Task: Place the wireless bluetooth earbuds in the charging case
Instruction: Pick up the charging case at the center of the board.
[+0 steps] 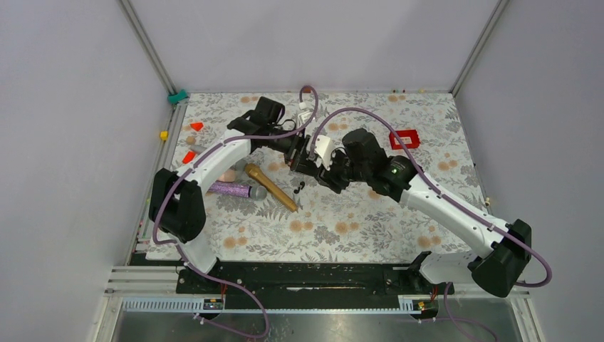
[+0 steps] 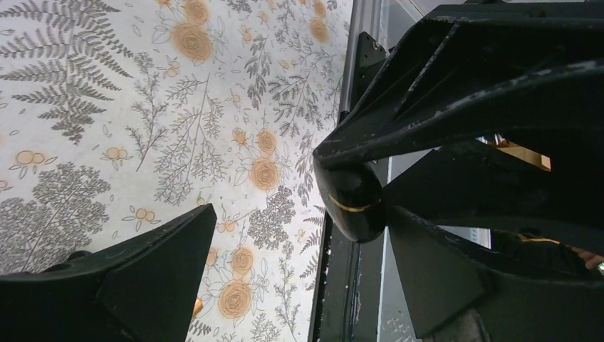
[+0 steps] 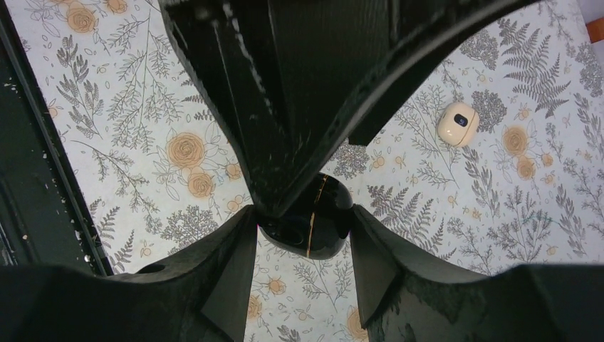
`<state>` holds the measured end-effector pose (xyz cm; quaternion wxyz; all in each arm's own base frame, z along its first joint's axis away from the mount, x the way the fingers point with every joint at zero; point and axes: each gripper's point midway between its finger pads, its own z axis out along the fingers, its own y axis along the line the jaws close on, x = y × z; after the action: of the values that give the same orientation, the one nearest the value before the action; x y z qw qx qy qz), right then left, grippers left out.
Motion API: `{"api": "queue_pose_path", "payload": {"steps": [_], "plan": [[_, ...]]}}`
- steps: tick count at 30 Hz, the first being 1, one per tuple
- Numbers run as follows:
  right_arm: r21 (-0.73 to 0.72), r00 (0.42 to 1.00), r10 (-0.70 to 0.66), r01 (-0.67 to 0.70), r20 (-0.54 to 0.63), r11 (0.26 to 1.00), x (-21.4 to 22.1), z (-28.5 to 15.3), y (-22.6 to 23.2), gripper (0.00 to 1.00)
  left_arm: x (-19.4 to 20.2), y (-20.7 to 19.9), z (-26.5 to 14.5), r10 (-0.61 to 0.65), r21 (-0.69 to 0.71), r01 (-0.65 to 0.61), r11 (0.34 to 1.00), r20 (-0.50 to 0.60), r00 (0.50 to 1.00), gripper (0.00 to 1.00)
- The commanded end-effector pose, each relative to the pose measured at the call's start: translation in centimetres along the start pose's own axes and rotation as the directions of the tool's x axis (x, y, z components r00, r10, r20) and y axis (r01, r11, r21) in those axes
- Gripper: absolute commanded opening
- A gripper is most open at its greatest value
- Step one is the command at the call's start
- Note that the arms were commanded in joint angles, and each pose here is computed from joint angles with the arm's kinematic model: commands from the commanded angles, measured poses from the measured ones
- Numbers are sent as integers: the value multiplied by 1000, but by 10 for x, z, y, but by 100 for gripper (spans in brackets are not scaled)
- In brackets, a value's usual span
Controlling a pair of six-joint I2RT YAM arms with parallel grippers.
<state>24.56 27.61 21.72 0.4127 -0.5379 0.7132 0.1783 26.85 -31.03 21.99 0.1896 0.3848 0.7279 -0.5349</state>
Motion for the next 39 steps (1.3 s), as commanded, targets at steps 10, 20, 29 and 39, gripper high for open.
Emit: {"api": "queue_pose_path", "payload": {"steps": [10,20,29,39], "plan": [[56,998,-53,51,34,997,-12,1,-7,38,-3,-15,16,39,72,-38,997,-13,999,70],[94,999,-45,43,16,995,-11,4,-14,38,0,-19,25,25,103,-22,994,-31,999,53],[119,999,-40,39,3,992,-11,6,-19,42,1,-32,29,29,166,-22,986,-38,999,27],[129,998,-38,30,57,991,-35,-30,-18,98,-3,-52,12,125,169,-118,978,-26,992,21]]}}
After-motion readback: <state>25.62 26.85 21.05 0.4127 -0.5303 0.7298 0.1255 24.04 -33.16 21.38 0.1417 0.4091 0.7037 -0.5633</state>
